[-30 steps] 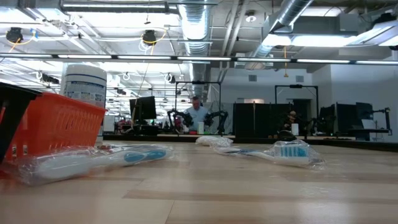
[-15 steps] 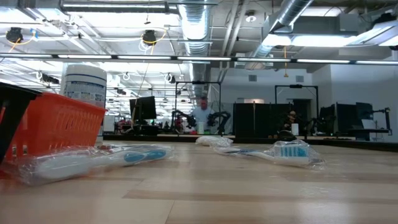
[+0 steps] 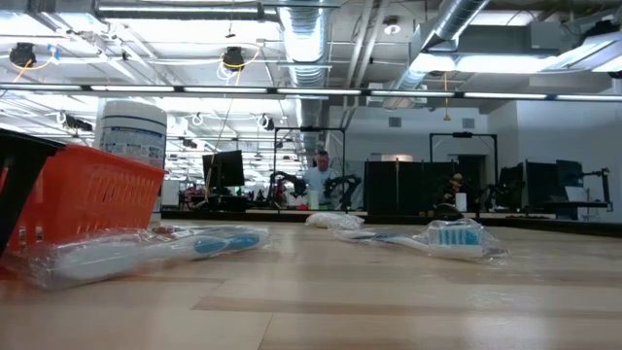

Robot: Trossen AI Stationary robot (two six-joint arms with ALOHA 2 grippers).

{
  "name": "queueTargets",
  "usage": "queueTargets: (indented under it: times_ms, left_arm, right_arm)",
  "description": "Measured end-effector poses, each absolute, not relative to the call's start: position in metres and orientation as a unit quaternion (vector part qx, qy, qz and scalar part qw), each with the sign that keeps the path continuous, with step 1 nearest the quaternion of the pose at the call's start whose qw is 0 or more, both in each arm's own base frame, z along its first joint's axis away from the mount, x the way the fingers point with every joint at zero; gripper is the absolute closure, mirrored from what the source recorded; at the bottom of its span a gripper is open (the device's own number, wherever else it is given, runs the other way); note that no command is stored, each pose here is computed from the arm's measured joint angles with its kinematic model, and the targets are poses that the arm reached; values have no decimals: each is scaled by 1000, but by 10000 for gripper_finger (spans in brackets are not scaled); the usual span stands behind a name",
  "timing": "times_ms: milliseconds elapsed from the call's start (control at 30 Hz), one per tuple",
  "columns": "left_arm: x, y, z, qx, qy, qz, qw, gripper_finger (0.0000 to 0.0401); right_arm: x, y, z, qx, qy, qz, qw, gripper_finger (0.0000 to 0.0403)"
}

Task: Pick & Place Travel size toiletries
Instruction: Put the bottom cotton pack into the right black basket

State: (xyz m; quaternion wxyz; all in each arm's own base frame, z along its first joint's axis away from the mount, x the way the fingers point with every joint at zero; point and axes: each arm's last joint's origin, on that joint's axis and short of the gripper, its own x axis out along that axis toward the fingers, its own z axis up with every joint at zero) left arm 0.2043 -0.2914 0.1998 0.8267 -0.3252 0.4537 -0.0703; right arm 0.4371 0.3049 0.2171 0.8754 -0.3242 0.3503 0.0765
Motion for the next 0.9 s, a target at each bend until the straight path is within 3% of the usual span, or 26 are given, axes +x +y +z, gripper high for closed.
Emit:
queueTargets:
  times_ms: [533, 767, 900]
  left_arm:
    - [208, -275, 217, -230, 556, 32, 798, 401]
    - [218, -289, 227, -251, 517, -66, 816, 401]
    - [228, -279, 223, -233, 516, -50, 823, 401]
  right_arm:
    - [438, 303, 217, -319, 355, 85, 875, 403]
    - [438, 304, 216, -314, 356, 96, 875, 403]
    - [439, 305, 217, -312, 352, 97, 877, 403]
